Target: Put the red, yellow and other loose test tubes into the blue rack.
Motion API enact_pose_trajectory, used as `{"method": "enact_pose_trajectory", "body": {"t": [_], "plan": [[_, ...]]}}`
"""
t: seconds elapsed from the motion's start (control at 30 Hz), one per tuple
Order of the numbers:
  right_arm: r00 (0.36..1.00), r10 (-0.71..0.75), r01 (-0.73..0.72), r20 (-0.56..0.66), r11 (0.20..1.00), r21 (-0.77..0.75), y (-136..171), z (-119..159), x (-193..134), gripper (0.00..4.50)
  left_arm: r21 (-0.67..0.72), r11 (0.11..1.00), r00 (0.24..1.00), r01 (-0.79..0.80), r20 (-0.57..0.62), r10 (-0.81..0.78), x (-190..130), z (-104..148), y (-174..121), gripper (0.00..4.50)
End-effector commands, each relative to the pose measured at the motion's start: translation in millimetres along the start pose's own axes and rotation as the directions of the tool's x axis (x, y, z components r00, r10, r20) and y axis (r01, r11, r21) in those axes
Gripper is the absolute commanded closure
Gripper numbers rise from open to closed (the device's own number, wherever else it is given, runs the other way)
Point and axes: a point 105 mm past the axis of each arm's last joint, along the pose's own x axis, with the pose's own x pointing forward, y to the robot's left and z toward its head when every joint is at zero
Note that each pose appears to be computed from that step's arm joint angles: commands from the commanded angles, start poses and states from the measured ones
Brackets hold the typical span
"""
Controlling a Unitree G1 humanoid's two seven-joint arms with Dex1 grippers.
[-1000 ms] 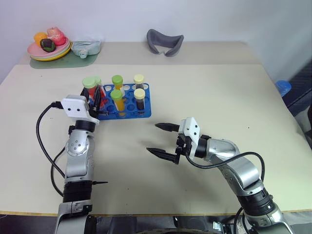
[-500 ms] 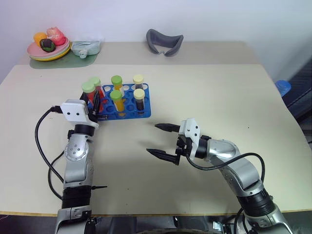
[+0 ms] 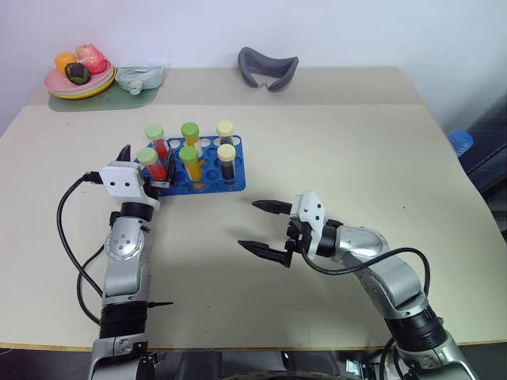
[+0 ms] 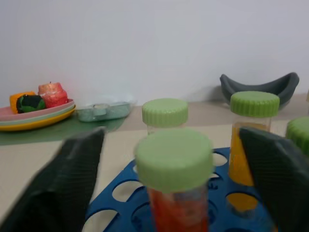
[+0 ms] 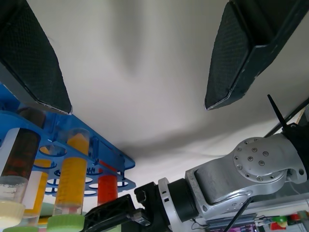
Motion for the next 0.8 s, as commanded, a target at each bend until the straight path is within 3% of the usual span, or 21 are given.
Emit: {"method": "enact_pose_trajectory", "body": {"t": [0.03,0.27,0.47,0.6,0.8], "plan": [[0.998,-0.027,0.029,0.055,0.999,-0.022,-3.1,12.0,-2.2,0.00,-0.004,1.000,0.998,-0.001,0.065,0.001,-6.2,28.0,13.3,0.23],[0.988,-0.154,0.153,-0.003,0.986,-0.066,-32.8,9.4,-33.1,0.00,0.052,0.994,0.995,0.095,-0.026,-0.094,-39.5,48.0,45.3,0.23],[0.930,-0.354,0.343,-0.099,0.933,-0.112,-65.9,4.8,-90.6,0.00,0.154,0.981,0.962,0.117,-0.265,-0.073,-95.2,28.0,96.5,0.23],[0.894,-0.423,0.404,-0.147,0.903,-0.142,-79.6,0.5,-119.1,0.00,0.156,0.978,0.941,0.140,-0.327,-0.083,-110.4,19.6,95.9,0.23],[0.858,-0.490,0.468,-0.153,0.870,-0.155,-96.1,-0.5,-133.6,0.00,0.139,0.978,0.931,0.159,-0.351,-0.102,-114.3,8.8,89.8,0.23]]}}
